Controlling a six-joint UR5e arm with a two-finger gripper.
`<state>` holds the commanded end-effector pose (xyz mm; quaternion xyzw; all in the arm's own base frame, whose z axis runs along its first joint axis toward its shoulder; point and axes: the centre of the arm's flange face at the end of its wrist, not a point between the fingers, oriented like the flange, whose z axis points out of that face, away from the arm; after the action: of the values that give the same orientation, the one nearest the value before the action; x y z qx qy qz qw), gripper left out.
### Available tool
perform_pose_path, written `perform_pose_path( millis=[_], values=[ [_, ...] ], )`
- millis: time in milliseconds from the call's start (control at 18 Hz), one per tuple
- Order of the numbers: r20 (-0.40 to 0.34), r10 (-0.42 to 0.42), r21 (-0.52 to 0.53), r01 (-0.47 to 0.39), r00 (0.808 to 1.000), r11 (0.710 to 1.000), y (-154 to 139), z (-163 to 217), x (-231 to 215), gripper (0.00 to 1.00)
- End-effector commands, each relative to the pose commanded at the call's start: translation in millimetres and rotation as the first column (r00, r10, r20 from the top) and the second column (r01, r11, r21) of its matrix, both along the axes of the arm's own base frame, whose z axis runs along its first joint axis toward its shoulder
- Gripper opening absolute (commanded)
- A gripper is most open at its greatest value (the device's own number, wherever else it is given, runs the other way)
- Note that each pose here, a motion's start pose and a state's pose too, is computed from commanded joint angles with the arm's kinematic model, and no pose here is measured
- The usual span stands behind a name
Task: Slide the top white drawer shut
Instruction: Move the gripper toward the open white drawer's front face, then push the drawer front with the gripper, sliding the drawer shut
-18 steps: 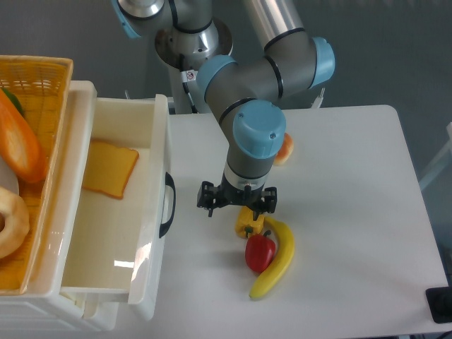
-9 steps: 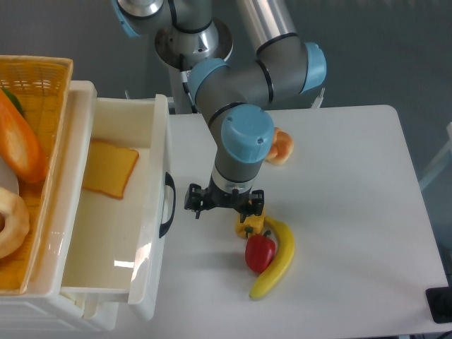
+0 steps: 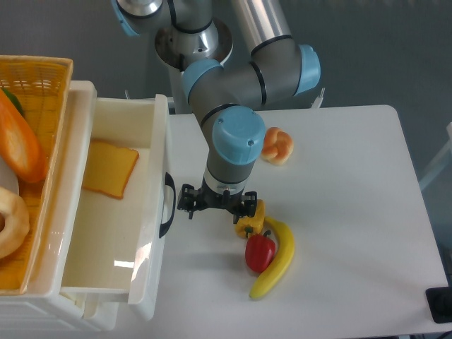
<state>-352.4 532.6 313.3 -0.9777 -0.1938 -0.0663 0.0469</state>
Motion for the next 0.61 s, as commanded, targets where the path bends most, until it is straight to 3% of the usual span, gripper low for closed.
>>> perform_pose_path(
  millis=[611],
  values=[
    [0.025, -0.018, 0.016, 0.018, 1.000, 1.000, 5.5, 7.3, 13.5, 1.00]
  ],
)
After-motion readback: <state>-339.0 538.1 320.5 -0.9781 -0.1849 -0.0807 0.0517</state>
